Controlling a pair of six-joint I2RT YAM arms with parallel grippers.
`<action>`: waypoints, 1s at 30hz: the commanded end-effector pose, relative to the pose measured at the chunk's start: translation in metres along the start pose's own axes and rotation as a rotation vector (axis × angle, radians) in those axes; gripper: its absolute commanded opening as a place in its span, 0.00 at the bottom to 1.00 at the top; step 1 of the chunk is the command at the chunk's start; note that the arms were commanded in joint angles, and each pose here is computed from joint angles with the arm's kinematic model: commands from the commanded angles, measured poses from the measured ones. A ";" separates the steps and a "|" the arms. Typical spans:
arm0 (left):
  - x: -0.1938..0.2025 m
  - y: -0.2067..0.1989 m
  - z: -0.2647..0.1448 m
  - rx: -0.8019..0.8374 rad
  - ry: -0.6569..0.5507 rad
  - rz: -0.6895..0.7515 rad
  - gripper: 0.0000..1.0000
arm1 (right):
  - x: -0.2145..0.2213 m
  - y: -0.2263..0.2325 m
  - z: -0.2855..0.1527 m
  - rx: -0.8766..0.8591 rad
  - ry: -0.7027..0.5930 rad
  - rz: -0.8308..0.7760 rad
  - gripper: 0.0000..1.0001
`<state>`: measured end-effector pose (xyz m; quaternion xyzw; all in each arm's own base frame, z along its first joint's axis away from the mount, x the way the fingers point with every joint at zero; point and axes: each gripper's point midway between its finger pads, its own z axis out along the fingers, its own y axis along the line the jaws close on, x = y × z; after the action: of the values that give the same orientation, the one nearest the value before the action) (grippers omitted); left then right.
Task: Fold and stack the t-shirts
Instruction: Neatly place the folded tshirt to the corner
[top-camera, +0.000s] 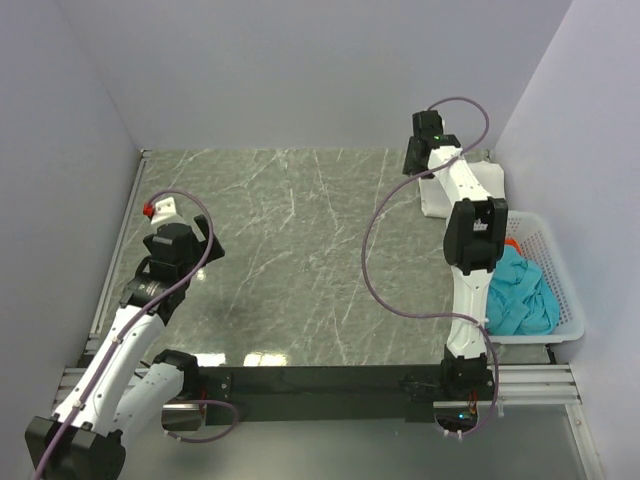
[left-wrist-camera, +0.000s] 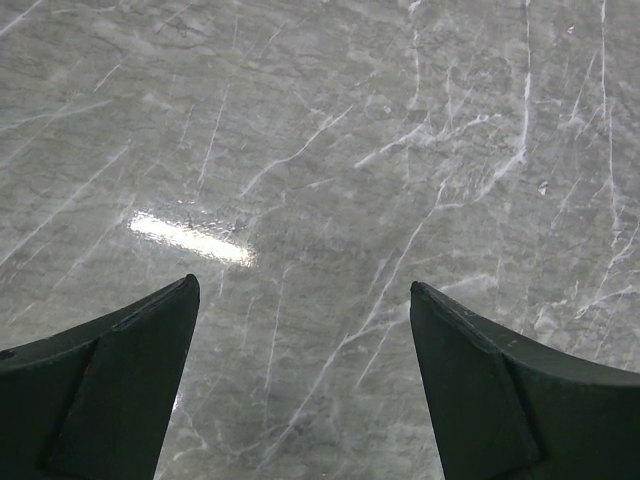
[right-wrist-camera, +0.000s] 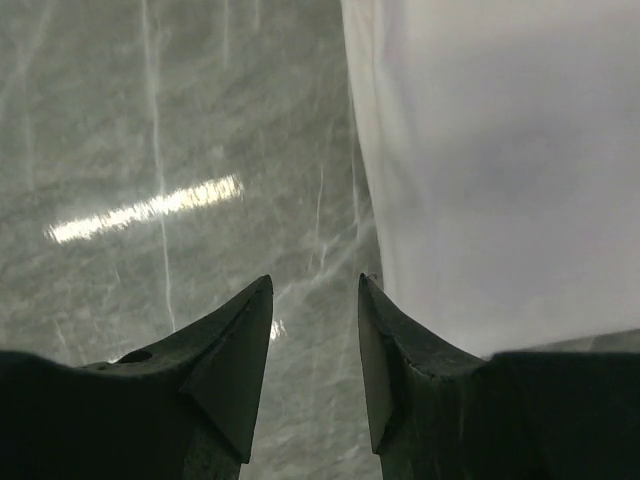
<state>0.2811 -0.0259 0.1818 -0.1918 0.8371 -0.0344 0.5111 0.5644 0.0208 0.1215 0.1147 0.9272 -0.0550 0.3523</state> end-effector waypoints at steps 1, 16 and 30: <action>-0.009 -0.002 -0.003 0.015 -0.042 -0.021 0.91 | 0.028 -0.001 0.003 -0.024 0.101 0.111 0.46; -0.013 -0.003 -0.008 0.031 -0.058 -0.028 0.91 | 0.089 -0.023 0.040 0.074 0.274 0.195 0.43; -0.013 0.000 -0.011 0.025 -0.068 -0.038 0.91 | 0.079 -0.064 0.027 0.234 0.219 0.255 0.43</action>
<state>0.2757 -0.0247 0.1928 -0.1954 0.8245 -0.0445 0.5292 0.5100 -0.0167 0.0287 0.2556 0.9385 -0.0842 0.2165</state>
